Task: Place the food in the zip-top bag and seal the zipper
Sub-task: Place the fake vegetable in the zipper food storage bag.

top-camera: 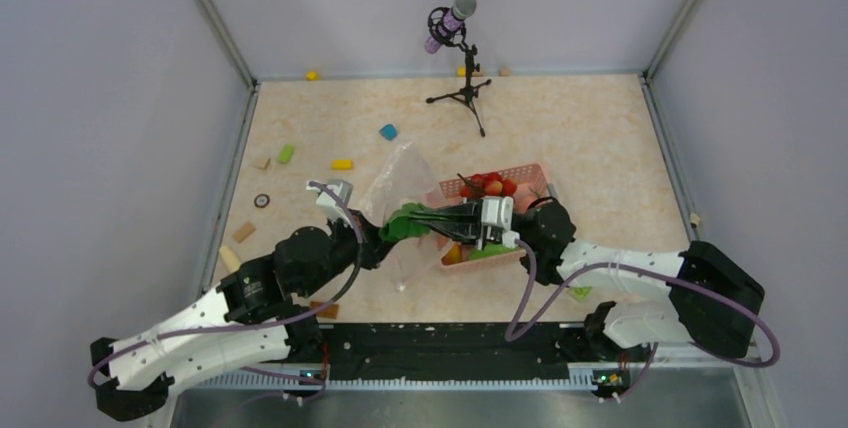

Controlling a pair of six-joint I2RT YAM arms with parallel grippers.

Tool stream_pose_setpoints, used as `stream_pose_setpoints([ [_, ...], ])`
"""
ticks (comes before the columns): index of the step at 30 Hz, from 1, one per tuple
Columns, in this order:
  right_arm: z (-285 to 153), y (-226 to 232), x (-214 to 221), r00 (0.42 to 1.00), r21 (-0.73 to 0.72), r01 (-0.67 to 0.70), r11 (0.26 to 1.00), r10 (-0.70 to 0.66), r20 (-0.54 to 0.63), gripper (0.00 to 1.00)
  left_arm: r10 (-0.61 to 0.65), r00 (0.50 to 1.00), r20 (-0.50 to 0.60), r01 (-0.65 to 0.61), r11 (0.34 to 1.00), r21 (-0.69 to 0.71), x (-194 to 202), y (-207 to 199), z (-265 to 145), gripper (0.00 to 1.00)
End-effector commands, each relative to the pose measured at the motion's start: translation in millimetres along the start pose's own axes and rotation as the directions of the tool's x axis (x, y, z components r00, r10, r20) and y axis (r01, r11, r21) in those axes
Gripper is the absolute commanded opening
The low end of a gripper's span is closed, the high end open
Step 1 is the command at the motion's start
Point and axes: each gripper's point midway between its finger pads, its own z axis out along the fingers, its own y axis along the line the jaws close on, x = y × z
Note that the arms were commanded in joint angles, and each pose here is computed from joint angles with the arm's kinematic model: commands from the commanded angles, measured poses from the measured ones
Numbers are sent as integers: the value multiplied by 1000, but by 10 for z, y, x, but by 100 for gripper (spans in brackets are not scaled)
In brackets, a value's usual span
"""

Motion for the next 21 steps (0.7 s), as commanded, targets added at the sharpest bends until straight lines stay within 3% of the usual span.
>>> stream_pose_setpoints([
  [1,58,-103,-88,996,42,78,996,-80,44,0,-37,998,56,32,995,95,-229,-256,-79,0],
  [16,-43,-250,378,994,176,62,982,-45,-101,0,-76,987,140,64,994,91,-667,-451,-194,0],
  [21,100,-469,586,979,377,9,926,69,-193,0,-49,992,118,37,995,98,-655,-530,-115,0],
])
